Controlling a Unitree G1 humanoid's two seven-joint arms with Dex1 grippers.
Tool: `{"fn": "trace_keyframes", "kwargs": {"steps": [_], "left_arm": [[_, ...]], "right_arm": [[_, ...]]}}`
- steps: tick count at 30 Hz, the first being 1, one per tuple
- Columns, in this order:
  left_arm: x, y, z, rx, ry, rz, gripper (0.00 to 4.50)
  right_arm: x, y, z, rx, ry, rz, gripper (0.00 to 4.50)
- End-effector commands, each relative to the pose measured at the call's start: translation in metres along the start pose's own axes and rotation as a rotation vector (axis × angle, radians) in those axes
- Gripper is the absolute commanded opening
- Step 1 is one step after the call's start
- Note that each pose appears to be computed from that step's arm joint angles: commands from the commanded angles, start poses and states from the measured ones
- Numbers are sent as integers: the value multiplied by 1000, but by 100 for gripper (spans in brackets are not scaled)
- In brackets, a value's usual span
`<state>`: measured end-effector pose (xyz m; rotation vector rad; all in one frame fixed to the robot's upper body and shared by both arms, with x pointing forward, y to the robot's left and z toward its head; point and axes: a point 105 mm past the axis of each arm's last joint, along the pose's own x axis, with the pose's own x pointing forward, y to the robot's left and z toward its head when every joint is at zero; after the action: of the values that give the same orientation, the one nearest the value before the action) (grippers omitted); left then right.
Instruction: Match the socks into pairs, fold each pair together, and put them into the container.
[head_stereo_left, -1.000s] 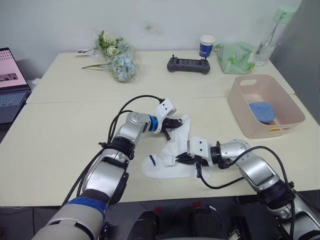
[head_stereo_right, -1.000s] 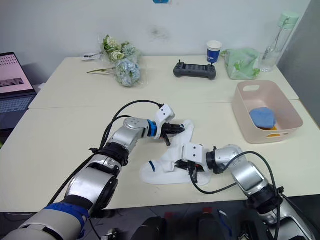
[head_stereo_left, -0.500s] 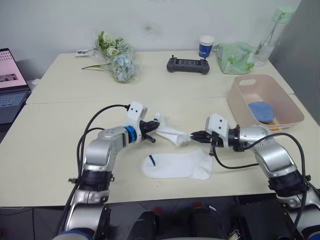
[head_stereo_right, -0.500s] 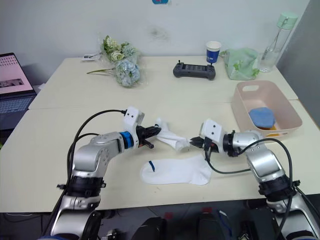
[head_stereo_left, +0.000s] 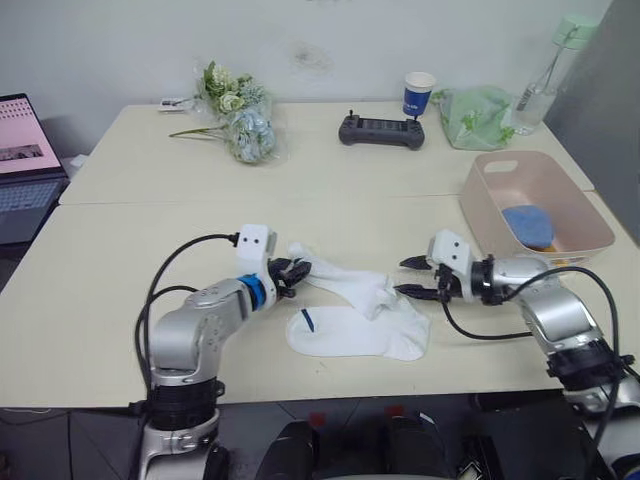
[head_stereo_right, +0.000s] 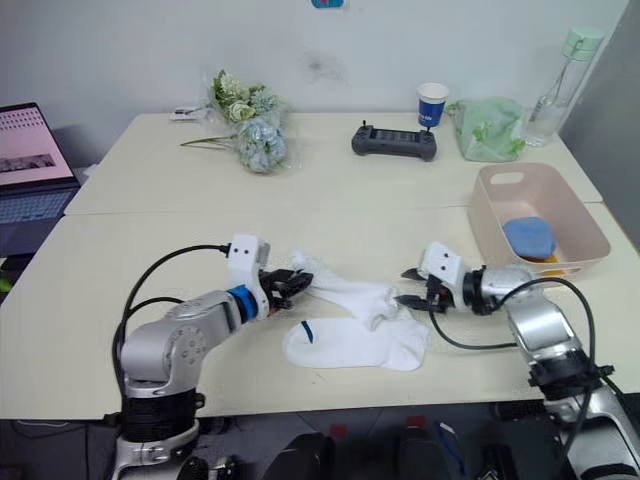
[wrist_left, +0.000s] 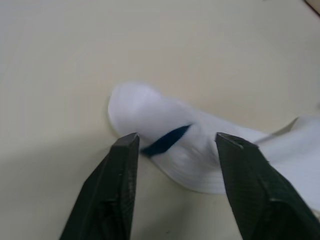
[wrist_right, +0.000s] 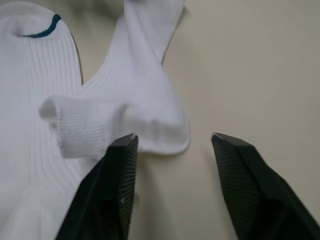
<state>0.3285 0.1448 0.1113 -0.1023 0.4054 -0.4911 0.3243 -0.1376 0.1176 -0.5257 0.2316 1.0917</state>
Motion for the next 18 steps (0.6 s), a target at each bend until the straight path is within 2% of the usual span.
{"fn": "trace_keyframes", "kwargs": {"steps": [1, 3, 4, 7, 11, 17, 18], "left_arm": [[-24, 16, 30, 139, -114, -62, 368], [-28, 26, 39, 226, -133, -84, 433], [-26, 30, 42, 245, -141, -97, 447], [-11, 39, 52, 306, -158, -146, 447], [6, 39, 49, 336, -130, -217, 447], [35, 37, 41, 358, -93, -264, 447], [39, 36, 39, 363, -82, -272, 409]], "right_arm": [[-18, -8, 21, 46, -84, -87, 364], [-17, -6, 21, 100, -89, -109, 364], [-14, -3, 21, 125, -93, -109, 364], [-4, 20, 25, 148, -103, -62, 364], [-1, 42, 31, 98, -89, -14, 364], [7, 54, 30, 34, -55, -12, 364], [8, 55, 28, 23, -46, -6, 364]]}}
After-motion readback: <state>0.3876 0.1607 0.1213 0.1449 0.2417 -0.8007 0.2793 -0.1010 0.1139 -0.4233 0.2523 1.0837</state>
